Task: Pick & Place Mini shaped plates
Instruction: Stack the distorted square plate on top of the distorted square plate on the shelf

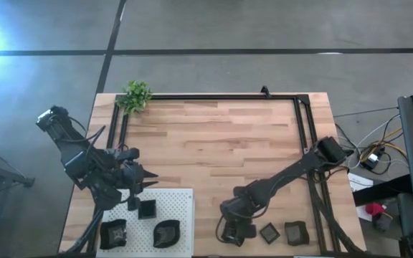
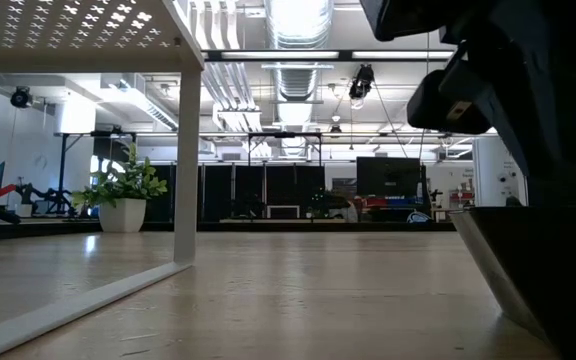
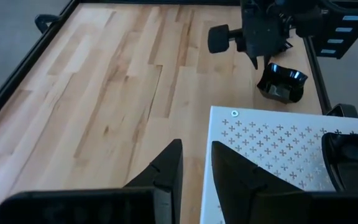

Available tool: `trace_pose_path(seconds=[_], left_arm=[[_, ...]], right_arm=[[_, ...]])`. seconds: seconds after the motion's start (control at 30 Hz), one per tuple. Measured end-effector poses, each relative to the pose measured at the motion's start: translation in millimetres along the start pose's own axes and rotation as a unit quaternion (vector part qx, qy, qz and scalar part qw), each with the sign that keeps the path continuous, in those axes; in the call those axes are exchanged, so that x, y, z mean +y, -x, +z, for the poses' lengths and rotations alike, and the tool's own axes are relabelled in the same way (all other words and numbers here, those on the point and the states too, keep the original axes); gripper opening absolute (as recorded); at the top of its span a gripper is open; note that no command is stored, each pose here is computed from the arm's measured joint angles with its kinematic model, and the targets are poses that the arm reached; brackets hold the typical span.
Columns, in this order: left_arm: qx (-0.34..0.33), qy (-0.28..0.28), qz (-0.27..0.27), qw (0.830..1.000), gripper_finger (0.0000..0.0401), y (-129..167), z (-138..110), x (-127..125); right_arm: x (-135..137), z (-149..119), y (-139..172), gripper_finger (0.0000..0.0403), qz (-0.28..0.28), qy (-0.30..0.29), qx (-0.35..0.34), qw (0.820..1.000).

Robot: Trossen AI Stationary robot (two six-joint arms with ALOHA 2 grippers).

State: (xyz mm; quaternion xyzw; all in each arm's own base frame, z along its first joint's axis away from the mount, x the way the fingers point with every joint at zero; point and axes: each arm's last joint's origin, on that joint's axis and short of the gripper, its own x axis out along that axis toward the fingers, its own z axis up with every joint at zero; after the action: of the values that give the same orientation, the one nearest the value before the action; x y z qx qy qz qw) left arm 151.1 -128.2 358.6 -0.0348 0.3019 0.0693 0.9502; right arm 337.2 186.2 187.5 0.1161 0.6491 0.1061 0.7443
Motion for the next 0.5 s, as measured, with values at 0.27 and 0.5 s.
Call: trace_pose_path(seconds=[0.27,0.5], left_arm=[[0.000,-0.003,0.000,1.000,0.0078,0,0,0],[0.000,-0.003,0.000,1.000,0.0078,0,0,0]], right_arm=[[1,1,-1,0.0074,0.004,-0.021,-0.006,1.000],[4,-2,-18,0.0082,0.004,-0.011,-0.002,1.000]])
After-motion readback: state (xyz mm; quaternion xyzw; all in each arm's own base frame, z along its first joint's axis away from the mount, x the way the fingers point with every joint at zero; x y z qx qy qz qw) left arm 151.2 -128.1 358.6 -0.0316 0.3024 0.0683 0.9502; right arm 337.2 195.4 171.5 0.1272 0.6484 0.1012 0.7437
